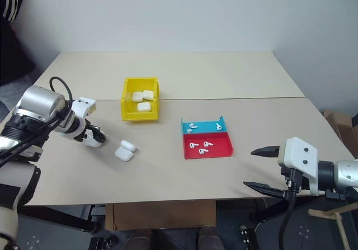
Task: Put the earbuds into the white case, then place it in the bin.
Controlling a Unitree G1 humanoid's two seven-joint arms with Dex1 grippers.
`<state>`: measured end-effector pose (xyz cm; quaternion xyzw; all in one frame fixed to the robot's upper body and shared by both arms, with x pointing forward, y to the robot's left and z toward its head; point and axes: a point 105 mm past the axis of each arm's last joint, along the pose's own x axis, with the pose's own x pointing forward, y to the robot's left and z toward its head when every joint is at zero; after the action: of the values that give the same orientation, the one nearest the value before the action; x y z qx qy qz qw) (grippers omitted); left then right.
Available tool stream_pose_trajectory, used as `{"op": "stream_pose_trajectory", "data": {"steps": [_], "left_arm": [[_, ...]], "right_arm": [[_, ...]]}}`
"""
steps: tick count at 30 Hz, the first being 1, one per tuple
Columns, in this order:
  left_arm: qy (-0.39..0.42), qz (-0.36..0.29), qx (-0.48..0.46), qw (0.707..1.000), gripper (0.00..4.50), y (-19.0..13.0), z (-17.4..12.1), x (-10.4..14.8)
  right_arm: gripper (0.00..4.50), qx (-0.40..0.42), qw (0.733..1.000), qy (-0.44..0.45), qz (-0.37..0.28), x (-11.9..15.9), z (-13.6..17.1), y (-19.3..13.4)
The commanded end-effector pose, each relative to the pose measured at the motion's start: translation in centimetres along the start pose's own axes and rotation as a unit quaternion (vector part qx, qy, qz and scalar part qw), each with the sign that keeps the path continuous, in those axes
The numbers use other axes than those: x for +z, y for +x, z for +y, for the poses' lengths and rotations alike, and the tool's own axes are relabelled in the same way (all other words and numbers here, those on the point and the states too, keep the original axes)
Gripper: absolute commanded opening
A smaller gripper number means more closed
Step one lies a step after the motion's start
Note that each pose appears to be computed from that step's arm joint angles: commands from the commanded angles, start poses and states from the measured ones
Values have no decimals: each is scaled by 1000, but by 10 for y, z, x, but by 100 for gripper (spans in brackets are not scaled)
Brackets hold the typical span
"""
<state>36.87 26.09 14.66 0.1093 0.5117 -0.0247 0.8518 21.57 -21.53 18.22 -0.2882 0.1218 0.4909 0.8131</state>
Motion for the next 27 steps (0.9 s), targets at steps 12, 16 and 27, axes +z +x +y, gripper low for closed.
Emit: {"op": "stream_pose_trajectory", "data": {"steps": [12, 16, 27], "left_arm": [[1, 23, 11, 1000, 450, 1, 5, -8], [-2, 26, 12, 1000, 450, 5, 5, -10], [-6, 32, 17, 999, 335, 13, 9, -13]], "right_arm": [[448, -28, 1000, -11, 6, 2, 1, -3], [448, -32, 999, -10, 5, 1, 0, -3], [450, -36, 999, -9, 15, -3, -1, -4]]}}
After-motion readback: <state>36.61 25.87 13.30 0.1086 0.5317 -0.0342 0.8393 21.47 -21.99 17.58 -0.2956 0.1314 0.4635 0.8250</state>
